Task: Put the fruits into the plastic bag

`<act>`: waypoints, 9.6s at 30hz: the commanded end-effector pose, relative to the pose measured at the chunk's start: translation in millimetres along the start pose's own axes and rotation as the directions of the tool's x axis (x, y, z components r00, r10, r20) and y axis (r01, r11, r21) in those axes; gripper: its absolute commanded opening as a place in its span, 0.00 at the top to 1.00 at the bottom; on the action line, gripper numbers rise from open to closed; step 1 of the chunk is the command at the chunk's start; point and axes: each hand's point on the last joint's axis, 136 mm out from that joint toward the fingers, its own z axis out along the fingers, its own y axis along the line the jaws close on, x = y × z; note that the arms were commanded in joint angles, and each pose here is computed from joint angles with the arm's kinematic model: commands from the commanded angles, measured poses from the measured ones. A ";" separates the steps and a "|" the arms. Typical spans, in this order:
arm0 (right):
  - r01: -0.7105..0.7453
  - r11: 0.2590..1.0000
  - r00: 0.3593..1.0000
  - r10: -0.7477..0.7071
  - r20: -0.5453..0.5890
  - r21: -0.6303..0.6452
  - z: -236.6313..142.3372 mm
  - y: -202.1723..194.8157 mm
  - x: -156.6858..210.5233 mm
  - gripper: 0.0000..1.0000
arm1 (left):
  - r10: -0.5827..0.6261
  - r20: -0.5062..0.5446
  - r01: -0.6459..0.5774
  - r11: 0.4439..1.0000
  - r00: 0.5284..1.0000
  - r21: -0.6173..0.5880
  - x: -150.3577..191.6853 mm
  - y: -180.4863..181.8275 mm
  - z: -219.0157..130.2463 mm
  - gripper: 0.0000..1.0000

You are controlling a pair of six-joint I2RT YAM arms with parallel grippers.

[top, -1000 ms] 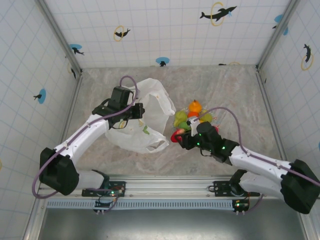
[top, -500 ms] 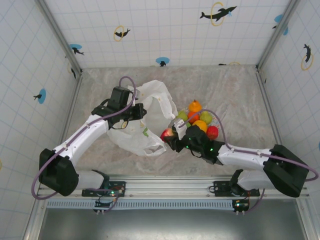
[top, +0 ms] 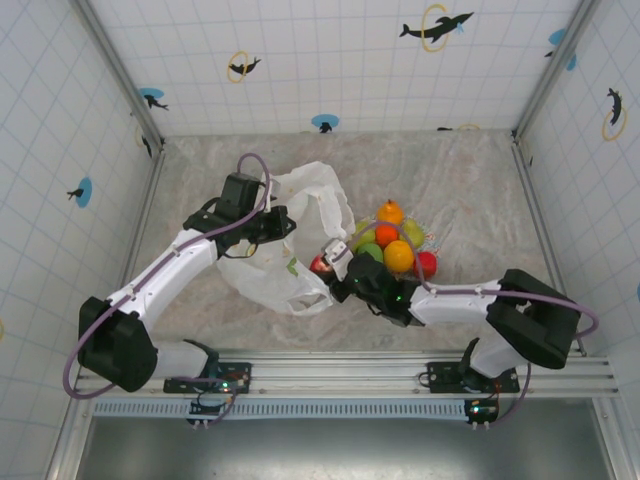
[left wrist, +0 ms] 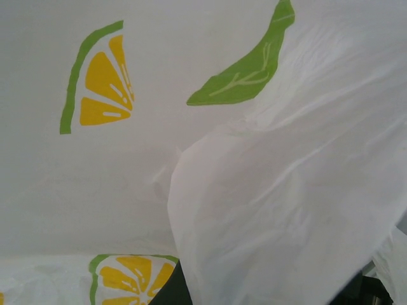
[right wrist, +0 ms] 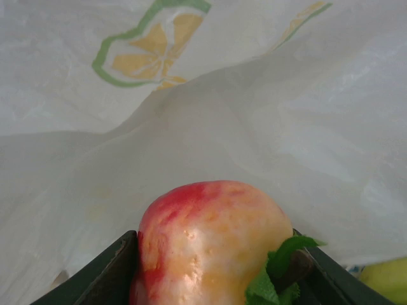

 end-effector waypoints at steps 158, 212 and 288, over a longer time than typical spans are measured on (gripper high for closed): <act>-0.376 0.618 0.671 0.695 -0.258 0.690 -123.0 -193.9 158.5 0.41 | 0.290 0.020 -0.290 0.945 0.957 0.154 -32.0 11.3 8.8 1.00; -0.515 0.857 0.856 0.514 -0.052 -0.021 51.7 -24.5 -18.9 0.52 | 0.329 0.081 -0.332 0.848 0.941 0.414 -16.2 -40.0 -21.9 1.00; -0.187 0.981 0.978 0.191 -0.078 0.059 -99.6 -50.7 -37.5 0.17 | 0.329 0.093 -0.342 0.912 0.940 0.226 -15.1 16.3 -0.3 1.00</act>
